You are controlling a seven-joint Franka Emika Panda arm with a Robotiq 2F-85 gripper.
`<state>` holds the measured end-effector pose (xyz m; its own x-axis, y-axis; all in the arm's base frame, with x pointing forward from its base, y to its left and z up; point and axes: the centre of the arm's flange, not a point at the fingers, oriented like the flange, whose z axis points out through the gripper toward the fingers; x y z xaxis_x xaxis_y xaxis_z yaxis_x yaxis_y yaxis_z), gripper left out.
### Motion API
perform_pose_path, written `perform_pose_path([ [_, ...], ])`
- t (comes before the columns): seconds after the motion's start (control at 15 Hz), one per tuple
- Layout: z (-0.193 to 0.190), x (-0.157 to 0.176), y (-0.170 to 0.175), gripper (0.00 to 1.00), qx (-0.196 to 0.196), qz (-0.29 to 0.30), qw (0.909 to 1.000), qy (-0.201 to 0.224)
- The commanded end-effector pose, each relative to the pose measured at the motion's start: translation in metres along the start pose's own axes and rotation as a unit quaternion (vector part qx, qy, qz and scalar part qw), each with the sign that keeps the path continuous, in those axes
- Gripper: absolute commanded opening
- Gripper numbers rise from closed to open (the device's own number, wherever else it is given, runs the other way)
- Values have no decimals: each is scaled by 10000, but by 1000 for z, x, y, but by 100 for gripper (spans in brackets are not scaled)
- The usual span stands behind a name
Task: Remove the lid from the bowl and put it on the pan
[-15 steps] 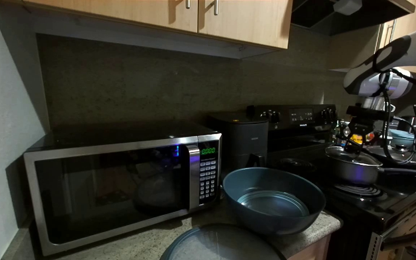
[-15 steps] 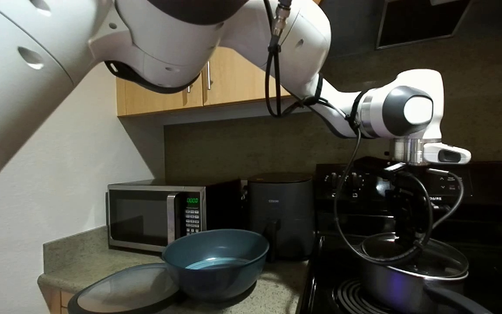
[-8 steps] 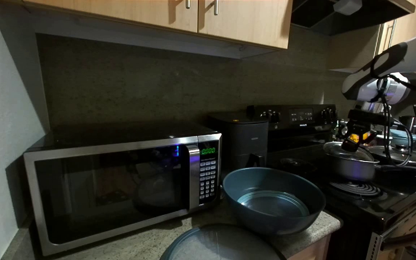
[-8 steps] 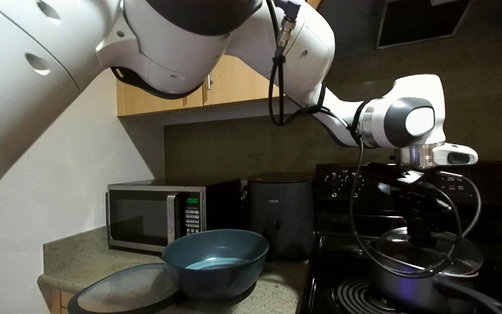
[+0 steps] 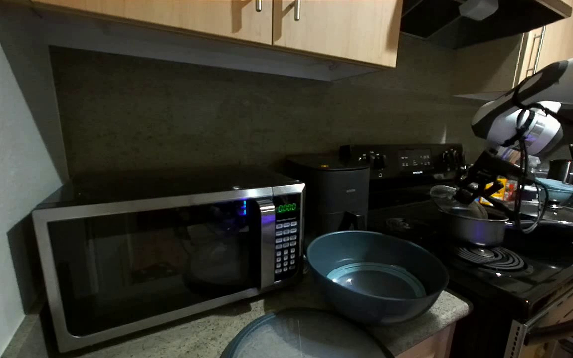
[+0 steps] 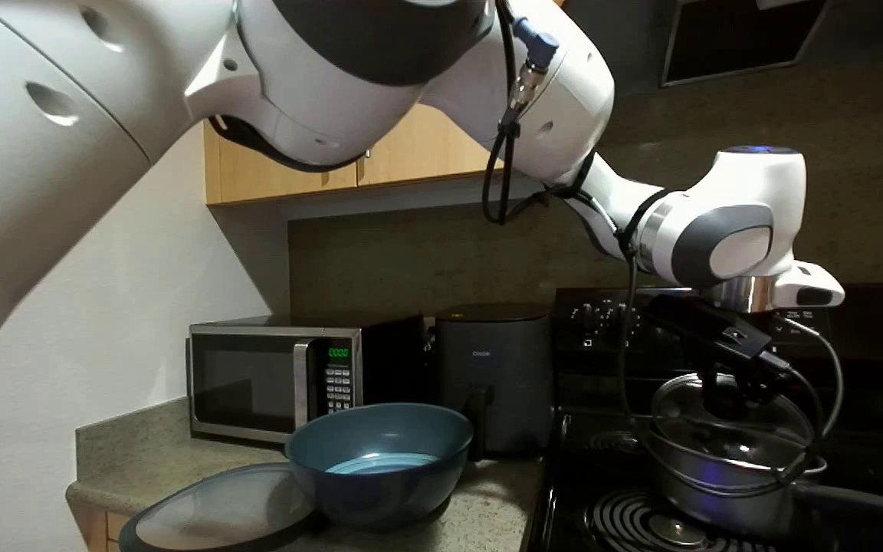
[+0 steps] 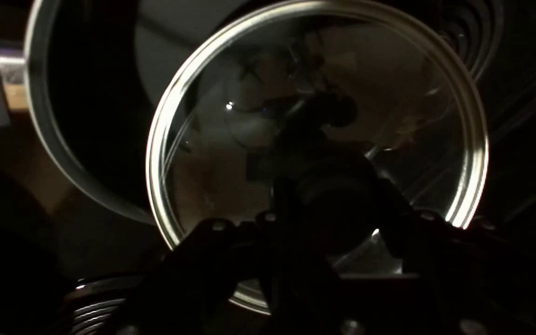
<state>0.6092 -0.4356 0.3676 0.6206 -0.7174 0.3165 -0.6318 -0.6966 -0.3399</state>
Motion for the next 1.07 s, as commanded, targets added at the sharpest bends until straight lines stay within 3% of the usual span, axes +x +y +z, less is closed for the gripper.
perform_pose_path([
  [0.0,2,0,0,48,154,18,9999,31],
  [0.2,4,0,0,48,257,59,9996,43],
  [0.27,4,0,0,23,260,58,9996,41],
  [0.73,2,3,1,23,-118,-419,9986,309],
  [1.0,12,8,0,23,377,-803,9916,937],
])
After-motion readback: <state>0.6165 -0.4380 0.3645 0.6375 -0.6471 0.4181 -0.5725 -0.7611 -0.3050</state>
